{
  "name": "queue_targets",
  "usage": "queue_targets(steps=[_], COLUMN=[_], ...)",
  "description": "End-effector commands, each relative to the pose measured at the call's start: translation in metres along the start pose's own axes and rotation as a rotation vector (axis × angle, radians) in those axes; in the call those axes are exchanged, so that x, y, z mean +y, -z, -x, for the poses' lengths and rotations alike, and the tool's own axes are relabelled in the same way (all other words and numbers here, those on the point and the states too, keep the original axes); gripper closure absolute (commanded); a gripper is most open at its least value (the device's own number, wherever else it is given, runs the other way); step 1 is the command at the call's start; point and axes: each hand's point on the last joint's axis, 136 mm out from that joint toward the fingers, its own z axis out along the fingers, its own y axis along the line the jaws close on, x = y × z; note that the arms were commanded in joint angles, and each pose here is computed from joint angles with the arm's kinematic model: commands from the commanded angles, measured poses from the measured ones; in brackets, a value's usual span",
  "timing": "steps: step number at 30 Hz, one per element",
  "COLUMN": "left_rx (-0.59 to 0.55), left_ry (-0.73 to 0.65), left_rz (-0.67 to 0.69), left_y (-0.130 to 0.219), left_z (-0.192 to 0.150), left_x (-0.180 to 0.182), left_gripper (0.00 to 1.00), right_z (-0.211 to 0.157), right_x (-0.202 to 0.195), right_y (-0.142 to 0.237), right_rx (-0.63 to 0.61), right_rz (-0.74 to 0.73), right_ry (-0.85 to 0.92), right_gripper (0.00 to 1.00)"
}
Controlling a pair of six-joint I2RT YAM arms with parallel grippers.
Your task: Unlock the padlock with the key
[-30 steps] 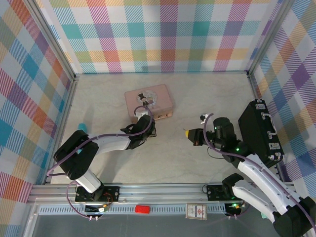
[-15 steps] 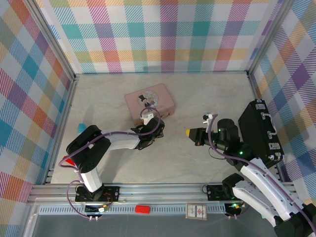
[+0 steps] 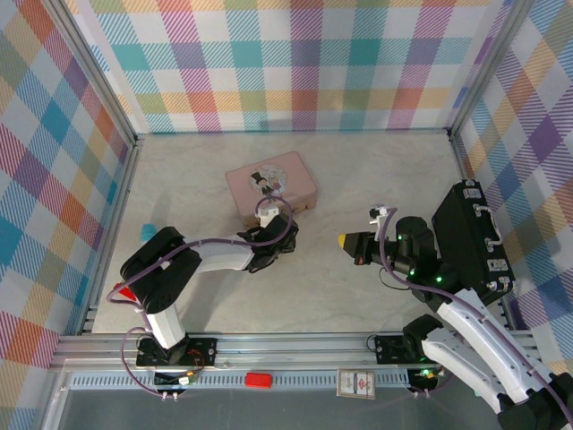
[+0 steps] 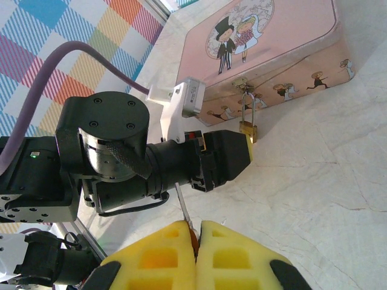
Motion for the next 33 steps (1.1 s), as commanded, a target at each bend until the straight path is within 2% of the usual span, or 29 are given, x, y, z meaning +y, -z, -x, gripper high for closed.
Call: queue_targets(steps=[1, 4, 7, 11, 17, 22, 27, 33], left_rx=[-0.042, -0.046, -0.023, 0.029, 0.102, 0.088, 0.071, 0.039], left_ry=[-0.082, -0.158, -0.251, -0.342, -0.35, -0.338, -0.321, -0.279], left_rz=[0.024, -0.019, -0.161, -0.255, -0.243, -0.214, -0.243, -0.273], left_y=[0.009, 0.009, 0.01, 0.009, -0.006, -0.011, -0.022, -0.033], left_z=[0.018, 0.025, 0.023, 0.019, 0.015, 0.023, 0.025, 0.03], left_x=[0.003, 0.003, -0.008, -0.014, 0.0, 0.01, 0.005, -0.001], left_gripper=[0.44, 0.38, 0.37, 0.38, 0.43, 0.44, 0.43, 0.48], right_z=[-0.001, 0.0, -0.001, 0.001, 0.002, 0.001, -0.001, -0.004], right_x=[0.0, 0.0, 0.0, 0.002, 0.004, 0.003, 0.002, 0.004], right_y=[0.001, 0.002, 0.001, 0.001, 0.001, 0.001, -0.005, -0.008], right_rx=[-0.006, -0.007, -0.005, -0.007, -0.007, -0.005, 0.011, 0.023], right_rz=[-0.002, -0.002, -0.001, 0.004, 0.012, 0.01, 0.02, 0.042], right_ry=[0.006, 0.005, 0.005, 0.011, 0.011, 0.014, 0.002, -0.005], right_gripper=[1.0, 1.0, 1.0, 1.0, 1.0, 1.0, 1.0, 1.0])
